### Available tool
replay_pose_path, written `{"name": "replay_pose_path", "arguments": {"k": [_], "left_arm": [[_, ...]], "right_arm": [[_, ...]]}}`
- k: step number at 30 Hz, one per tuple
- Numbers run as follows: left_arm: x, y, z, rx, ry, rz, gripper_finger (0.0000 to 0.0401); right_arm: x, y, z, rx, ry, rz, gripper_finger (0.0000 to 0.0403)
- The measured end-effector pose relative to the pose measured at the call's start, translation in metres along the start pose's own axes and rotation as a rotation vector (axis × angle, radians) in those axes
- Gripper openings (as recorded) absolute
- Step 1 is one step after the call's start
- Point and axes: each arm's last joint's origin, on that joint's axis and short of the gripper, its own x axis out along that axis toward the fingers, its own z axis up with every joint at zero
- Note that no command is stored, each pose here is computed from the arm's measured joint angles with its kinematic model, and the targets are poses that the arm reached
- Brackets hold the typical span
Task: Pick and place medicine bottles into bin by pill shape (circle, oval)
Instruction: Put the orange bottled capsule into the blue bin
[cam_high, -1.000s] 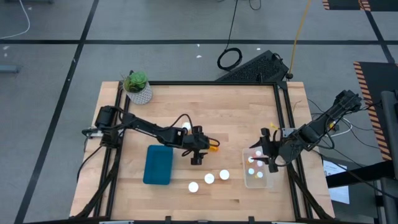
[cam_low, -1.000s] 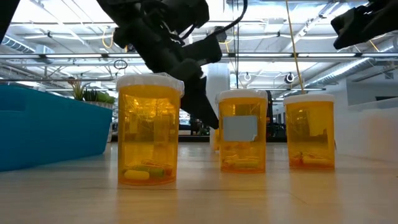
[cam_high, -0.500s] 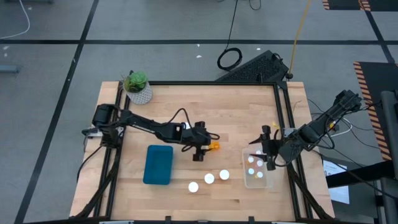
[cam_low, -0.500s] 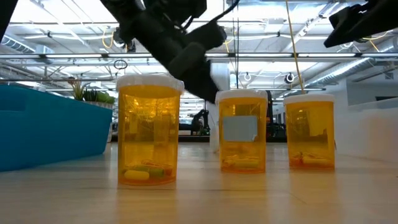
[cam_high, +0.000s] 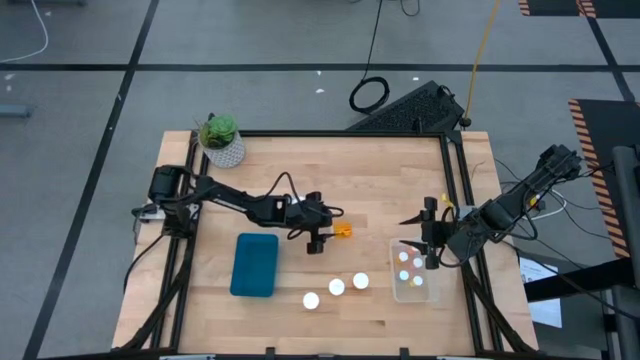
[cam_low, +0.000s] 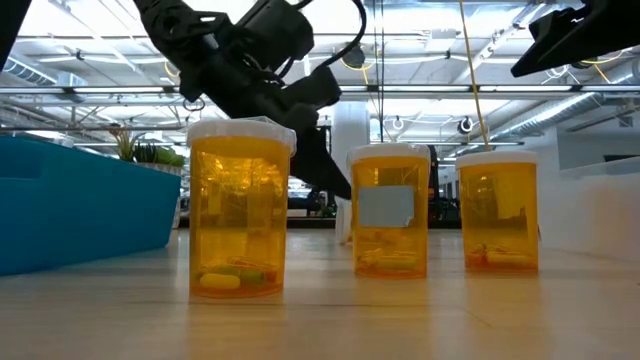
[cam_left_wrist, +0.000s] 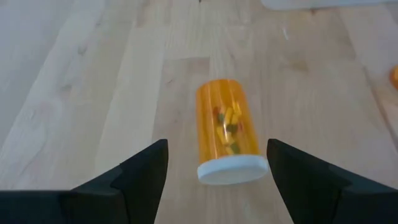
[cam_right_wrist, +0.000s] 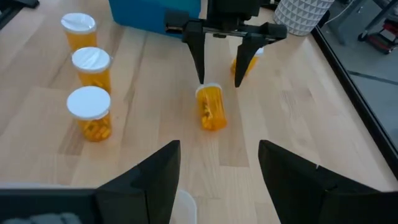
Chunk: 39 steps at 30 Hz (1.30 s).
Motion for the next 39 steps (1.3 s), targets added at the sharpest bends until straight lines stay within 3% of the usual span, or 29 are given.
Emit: {"name": "replay_pose_path", "arguments": {"k": [14, 26, 39], "left_arm": [[-0.001, -0.016, -0.014, -0.079, -0.086, 0.013, 0.0273], [0.001, -0.021, -0.021, -0.153, -0.077, -0.032, 0.0273], [0.018, -0.02, -0.029, -0.16, -0.109, -0.064, 0.0273]], "right_arm": [[0.0, 0.0, 0.0, 0.002, -0.001, 0.001, 0.0212], [0.0, 0.0, 0.001, 0.011, -0.007, -0.007, 0.0212], [0.0, -0.001, 0.001, 0.003, -0.012, -0.033, 0.0212]]}}
